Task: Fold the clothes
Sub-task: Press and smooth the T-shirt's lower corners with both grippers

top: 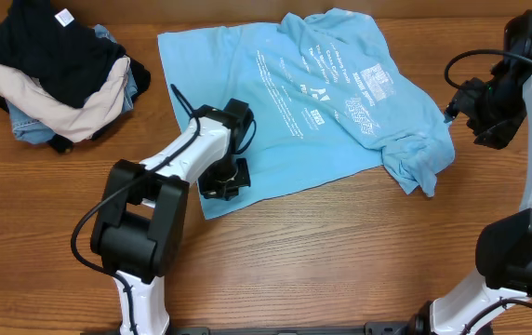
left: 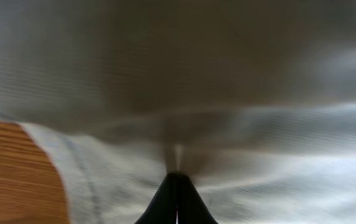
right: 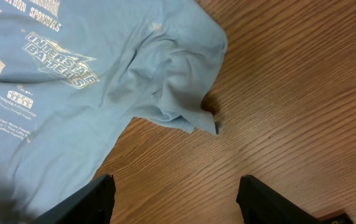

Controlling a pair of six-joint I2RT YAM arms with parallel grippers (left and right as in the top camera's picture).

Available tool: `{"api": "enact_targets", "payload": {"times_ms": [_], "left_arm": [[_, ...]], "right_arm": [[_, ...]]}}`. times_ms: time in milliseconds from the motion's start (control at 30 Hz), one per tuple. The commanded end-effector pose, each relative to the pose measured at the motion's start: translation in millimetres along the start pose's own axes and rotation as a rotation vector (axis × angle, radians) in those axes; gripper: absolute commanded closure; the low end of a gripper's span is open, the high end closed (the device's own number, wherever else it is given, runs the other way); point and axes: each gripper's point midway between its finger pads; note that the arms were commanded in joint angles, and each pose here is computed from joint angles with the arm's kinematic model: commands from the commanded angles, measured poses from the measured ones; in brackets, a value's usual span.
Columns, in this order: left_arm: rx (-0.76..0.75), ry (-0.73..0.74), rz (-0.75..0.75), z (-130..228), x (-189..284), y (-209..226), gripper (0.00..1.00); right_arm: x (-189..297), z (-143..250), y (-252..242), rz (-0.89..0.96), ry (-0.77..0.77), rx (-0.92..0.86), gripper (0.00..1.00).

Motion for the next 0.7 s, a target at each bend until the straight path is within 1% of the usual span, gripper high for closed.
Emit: {"api": "enact_targets", "payload": {"times_ms": [0,67,200,267,300,400,500,600,633,667], "left_arm": [[0.061,0.035,0.005,6.5,-11.5,14.8,0.96],[0.063,0.06,0.005,14.4,-19.2,17.7,0.96],[0.078,0.165,-0.031,47.7,-38.0,31.2,0.96],[0.091,0.229,-0.026,65.4,-43.4,33.5,0.96],[0.104,0.239,-0.034,68.8,-44.3,35.4,0.96],[0.124,0.258,-0.055,72.3,-42.6,42.7,0.96],[0.224,0.278,-0.139,72.3,-37.6,77.0,0.96],[0.363,0.289,-0.1,65.2,-27.1,110.9,0.96],[0.407,0.277,-0.081,62.0,-22.2,121.4,0.96],[0.436,0.257,-0.058,58.0,-16.3,131.3,0.96]], "right_arm": [[6.5,4.9,6.4,-0.017,-0.016,0.019,0.32],[6.5,5.9,9.1,-0.019,-0.018,0.027,0.32],[6.2,7.1,14.5,-0.023,-0.023,0.042,0.32],[6.2,6.5,15.0,-0.025,-0.026,0.043,0.32],[6.2,6.4,15.1,-0.025,-0.027,0.043,0.32],[6.2,5.4,15.6,-0.027,-0.031,0.044,0.31],[6.4,2.3,17.5,-0.034,-0.044,0.044,0.31],[5.4,-3.7,21.0,-0.048,-0.067,0.046,0.3],[4.5,-4.9,21.6,-0.05,-0.07,0.046,0.3],[2.1,-6.3,22.4,-0.052,-0.074,0.046,0.28]]}}
Point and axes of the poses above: each gripper's point midway between its finger pads, its own x axis back along the fingers, its own y axis along the line the jaws close on, z = x × y, and after that the axes turned 5 degrees about -x, right-handed
